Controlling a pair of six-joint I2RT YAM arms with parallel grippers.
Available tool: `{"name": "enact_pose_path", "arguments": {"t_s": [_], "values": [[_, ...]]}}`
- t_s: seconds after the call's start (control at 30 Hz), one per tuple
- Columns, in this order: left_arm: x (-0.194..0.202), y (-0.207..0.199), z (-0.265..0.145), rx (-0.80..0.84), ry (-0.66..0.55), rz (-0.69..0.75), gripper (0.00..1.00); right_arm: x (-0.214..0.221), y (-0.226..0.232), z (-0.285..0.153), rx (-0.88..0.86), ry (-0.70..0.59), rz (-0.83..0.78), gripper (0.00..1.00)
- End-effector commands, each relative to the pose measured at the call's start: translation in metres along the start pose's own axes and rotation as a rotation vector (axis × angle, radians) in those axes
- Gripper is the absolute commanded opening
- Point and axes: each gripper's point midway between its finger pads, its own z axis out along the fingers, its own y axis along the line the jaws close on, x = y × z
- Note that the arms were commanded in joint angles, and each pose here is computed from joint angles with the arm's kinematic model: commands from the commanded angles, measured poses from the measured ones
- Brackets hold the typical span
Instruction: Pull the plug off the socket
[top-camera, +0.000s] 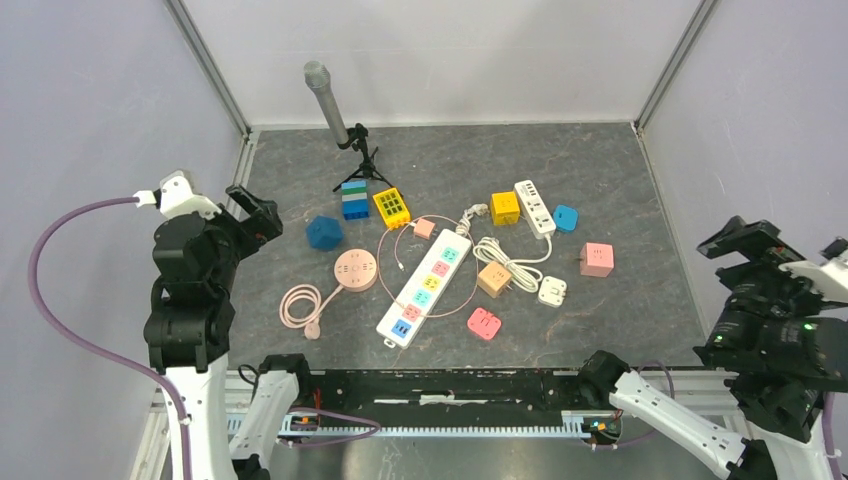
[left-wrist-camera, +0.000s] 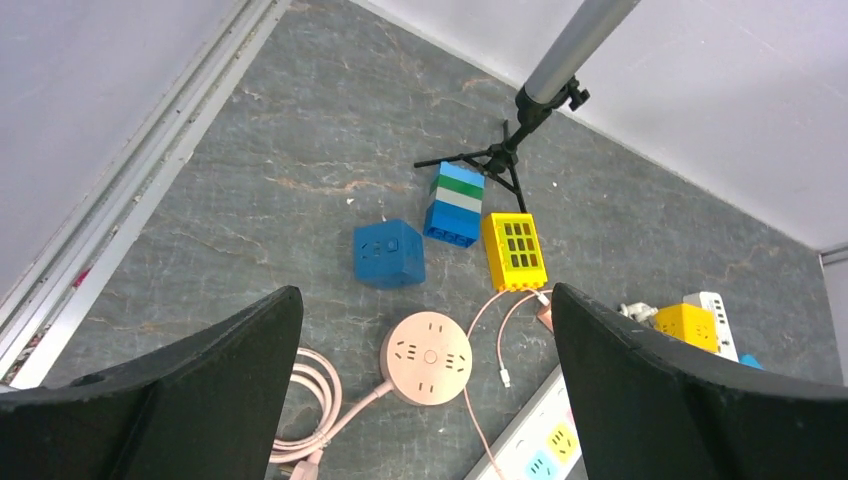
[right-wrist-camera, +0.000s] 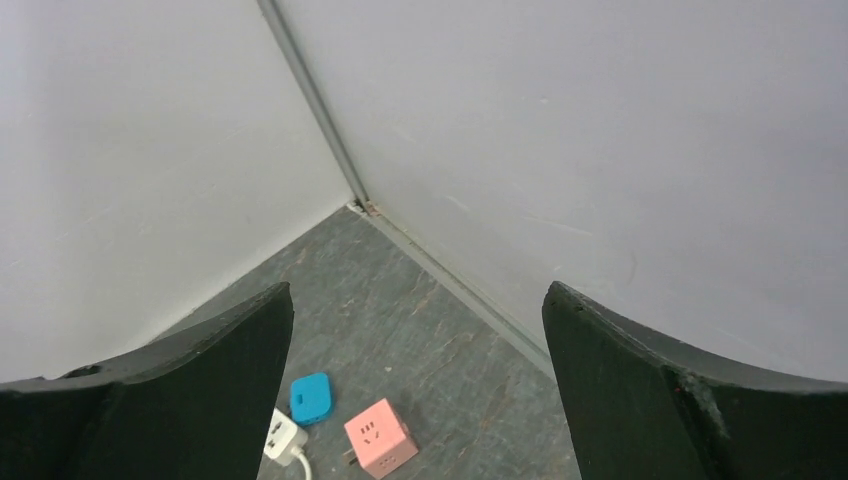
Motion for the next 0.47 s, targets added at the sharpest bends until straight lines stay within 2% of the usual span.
{"name": "enact_pose_path", "arguments": {"t_s": [0.0,0.2,0.43], "values": [[-0.0212,0.0034,-0.006,-0.026,-0.087,0.003,1.0,-0.0202,-0.0249,-0.0014,0.085,-0.009,-0.024,0.98],[-0.0287,0.005,-0.0134,-0.028,-0.135,-0.007,1.0,-0.0201,-0.0214,-0.0008,0.077,-0.014,-0.024,0.98],[-0.0297,0.0043,-0.0153,-0.022,-0.137,0.004,1.0,-0.0153,-0.0155,0.0,0.064,-0.018,-0.021,0.98]]}}
